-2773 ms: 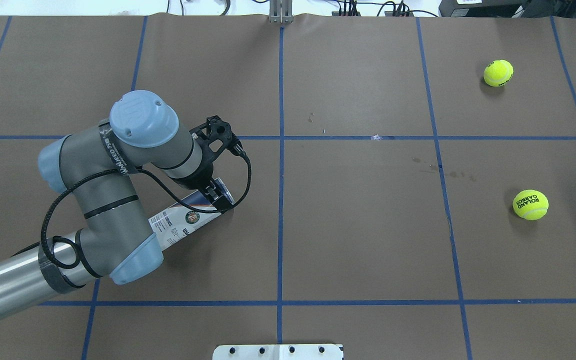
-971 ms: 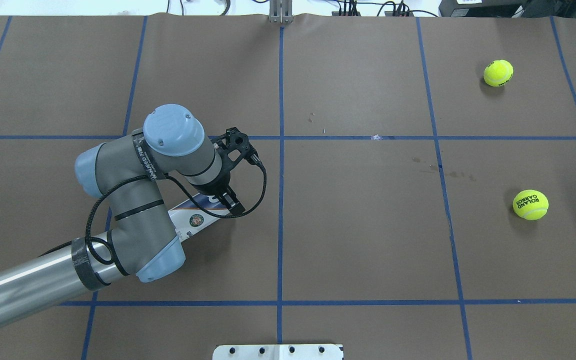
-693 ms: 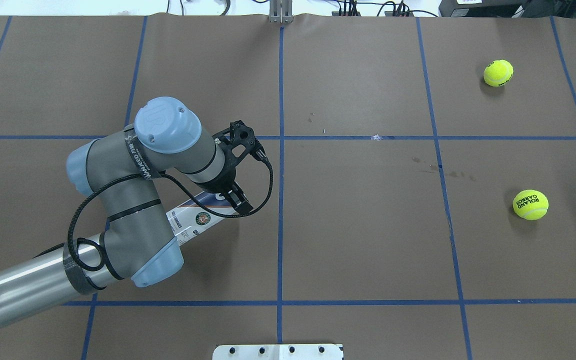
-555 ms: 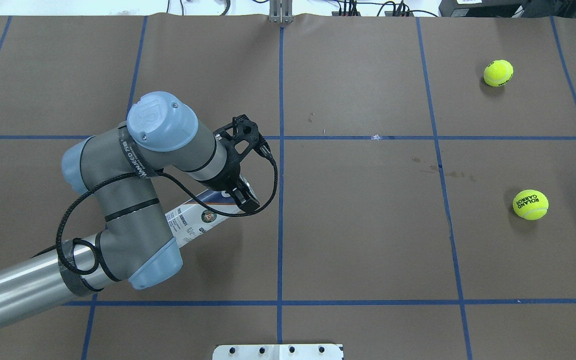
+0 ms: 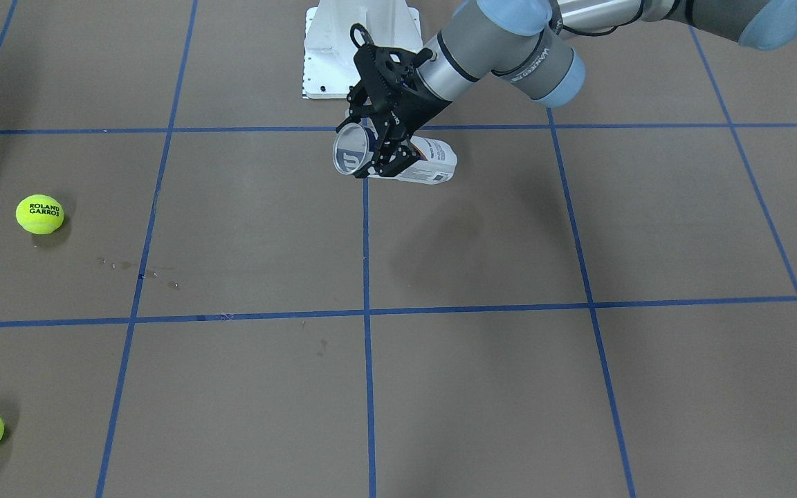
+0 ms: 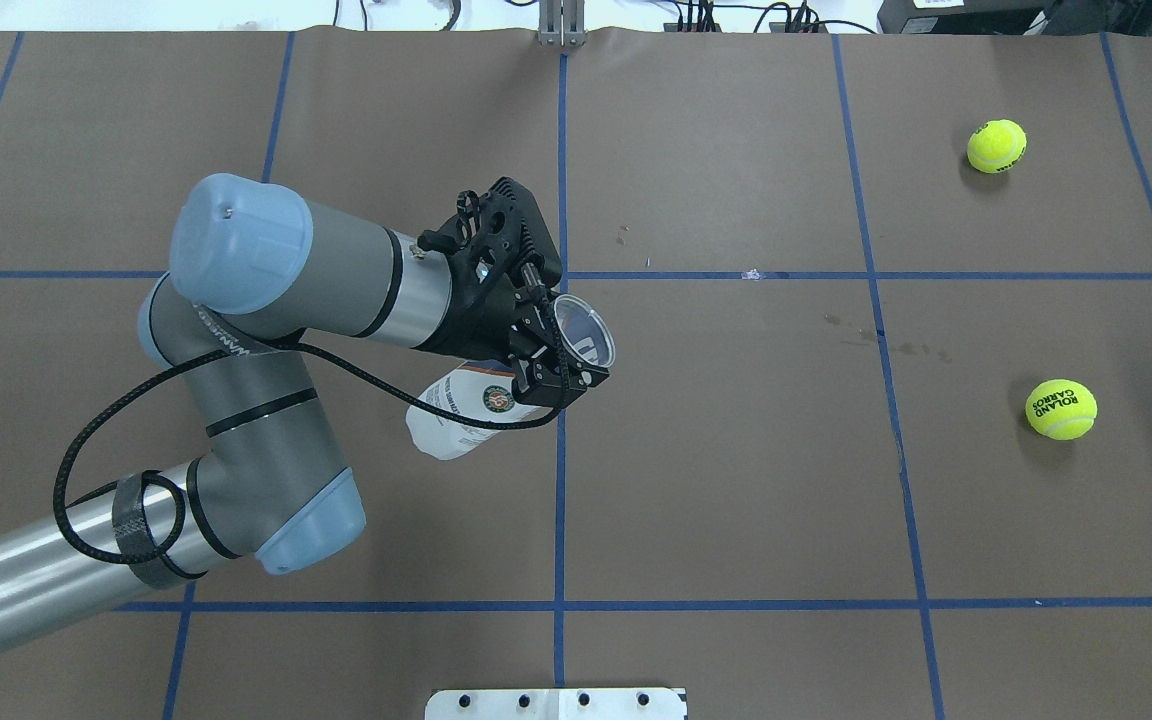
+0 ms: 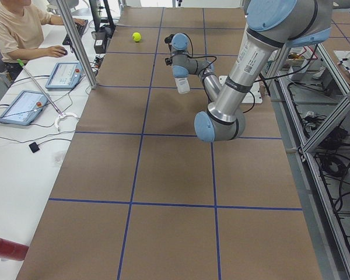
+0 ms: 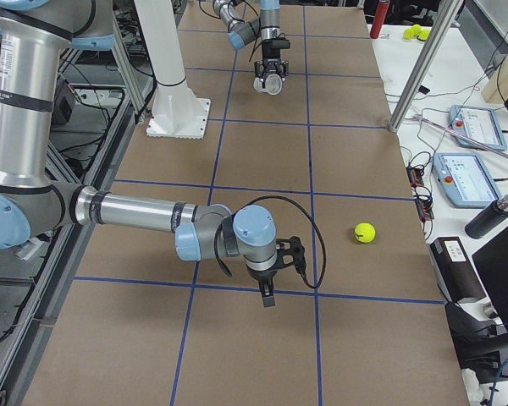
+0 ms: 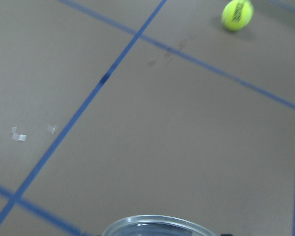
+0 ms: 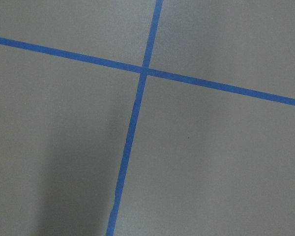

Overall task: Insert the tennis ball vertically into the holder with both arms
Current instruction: 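Lift and rotate the can upright with the left gripper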

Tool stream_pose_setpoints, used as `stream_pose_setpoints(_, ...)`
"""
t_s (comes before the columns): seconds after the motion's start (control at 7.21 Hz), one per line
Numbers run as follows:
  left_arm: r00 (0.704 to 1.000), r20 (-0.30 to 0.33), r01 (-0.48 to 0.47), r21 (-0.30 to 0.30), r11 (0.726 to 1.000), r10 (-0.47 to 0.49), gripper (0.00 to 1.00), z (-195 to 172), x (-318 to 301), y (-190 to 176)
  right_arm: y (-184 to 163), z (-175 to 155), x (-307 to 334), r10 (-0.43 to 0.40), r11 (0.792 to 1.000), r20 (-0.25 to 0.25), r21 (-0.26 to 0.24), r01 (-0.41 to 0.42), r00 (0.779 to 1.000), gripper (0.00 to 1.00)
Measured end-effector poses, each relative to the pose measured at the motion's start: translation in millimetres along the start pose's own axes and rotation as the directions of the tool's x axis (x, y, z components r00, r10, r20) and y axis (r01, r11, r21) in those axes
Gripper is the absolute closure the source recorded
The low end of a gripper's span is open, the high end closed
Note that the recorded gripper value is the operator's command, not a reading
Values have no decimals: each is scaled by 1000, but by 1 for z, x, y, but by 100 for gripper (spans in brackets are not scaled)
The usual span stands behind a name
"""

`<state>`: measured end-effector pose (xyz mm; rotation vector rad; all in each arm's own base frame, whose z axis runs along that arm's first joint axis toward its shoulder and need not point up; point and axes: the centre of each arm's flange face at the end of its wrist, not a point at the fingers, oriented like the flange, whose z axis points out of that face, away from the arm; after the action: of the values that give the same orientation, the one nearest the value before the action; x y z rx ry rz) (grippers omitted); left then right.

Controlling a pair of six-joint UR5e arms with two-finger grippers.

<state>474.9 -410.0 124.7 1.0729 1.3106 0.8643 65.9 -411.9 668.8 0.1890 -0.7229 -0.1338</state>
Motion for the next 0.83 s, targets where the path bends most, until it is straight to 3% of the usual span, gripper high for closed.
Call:
stream_pose_setpoints(0.14,999,-37,-22,112,993,26,41,-9,7,-6,0,0,0,0,1000,0,0,0,1000,0)
stream_pose_setpoints(0.42,992,-82,-71,300,951,100,41,-14,8,0,0,0,0,0,1000,0,0,0,1000,0)
stream_pose_setpoints(0.83,978,-91,-114,533,838,190,41,30,-24,19,0,0,0,0,1000,1,0,0,1000,0)
